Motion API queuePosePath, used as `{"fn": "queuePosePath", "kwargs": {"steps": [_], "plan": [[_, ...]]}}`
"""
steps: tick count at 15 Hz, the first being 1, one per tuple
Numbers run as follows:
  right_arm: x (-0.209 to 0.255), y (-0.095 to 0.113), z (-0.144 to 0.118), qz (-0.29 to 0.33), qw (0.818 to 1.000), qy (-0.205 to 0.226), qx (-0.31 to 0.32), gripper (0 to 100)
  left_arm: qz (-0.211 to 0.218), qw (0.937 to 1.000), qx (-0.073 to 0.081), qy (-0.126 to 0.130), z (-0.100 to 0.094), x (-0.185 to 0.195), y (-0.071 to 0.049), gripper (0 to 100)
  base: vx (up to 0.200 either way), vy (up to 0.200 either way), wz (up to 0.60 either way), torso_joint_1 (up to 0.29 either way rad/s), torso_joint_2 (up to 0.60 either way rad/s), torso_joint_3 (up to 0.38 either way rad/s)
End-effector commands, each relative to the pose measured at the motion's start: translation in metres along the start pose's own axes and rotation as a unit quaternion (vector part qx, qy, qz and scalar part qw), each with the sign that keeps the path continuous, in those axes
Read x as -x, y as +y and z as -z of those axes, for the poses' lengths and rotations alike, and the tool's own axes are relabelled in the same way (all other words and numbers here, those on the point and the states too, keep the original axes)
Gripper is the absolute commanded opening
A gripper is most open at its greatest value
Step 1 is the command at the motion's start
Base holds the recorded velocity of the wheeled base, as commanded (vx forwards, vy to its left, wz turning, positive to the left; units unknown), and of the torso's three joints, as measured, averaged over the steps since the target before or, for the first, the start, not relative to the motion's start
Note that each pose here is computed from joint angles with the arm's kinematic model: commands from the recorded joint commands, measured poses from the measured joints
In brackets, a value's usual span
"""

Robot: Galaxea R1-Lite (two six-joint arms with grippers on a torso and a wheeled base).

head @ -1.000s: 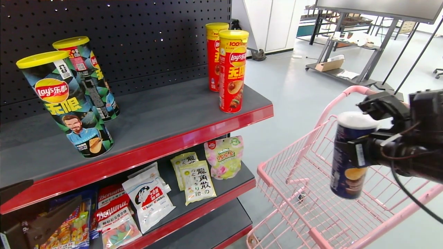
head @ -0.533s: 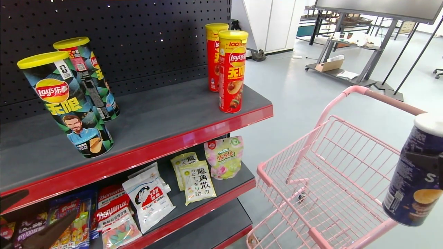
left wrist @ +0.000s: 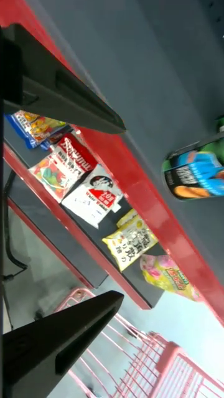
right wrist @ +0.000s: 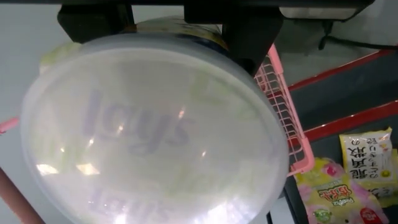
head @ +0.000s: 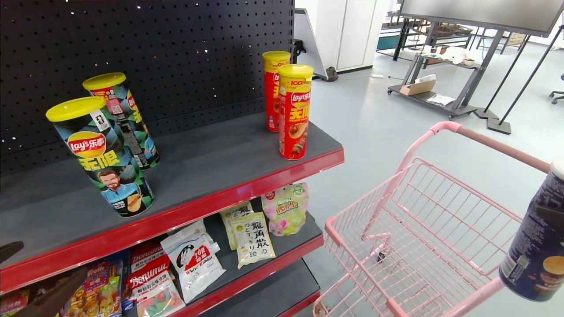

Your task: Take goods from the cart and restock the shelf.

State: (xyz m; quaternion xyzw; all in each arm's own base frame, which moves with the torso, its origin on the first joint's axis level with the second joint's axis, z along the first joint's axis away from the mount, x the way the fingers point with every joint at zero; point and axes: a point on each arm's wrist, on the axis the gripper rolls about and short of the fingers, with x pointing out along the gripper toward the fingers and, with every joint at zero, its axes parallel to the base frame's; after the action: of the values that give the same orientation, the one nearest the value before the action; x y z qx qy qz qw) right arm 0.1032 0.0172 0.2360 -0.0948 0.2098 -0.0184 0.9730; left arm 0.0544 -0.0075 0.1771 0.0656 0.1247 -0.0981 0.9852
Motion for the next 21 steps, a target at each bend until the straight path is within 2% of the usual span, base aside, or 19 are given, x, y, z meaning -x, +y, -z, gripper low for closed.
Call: {"fn": "queuePosePath", "kwargs": {"steps": [1,11,21], "plan": [[0.002,0.000,0.001,0.001,1.000,-0.002,-0.001,0,0.000,1.0000,0.000,-0.002,0.000,0.001,0.000,100,0.000,0.000,0.00,0.212,-0.53,-0.325],[-0.001,0.001,0.008,-0.001,1.000,0.008,0.029,0,0.001,1.0000,0.000,-0.002,-0.003,-0.001,0.000,100,0.000,0.000,0.00,0.145,-0.34,-0.201],[0.001,0.001,0.013,-0.001,1.000,0.007,0.025,0,-0.002,1.0000,0.000,-0.005,-0.011,-0.004,0.002,100,0.000,0.000,0.60,0.007,0.00,-0.002]]}}
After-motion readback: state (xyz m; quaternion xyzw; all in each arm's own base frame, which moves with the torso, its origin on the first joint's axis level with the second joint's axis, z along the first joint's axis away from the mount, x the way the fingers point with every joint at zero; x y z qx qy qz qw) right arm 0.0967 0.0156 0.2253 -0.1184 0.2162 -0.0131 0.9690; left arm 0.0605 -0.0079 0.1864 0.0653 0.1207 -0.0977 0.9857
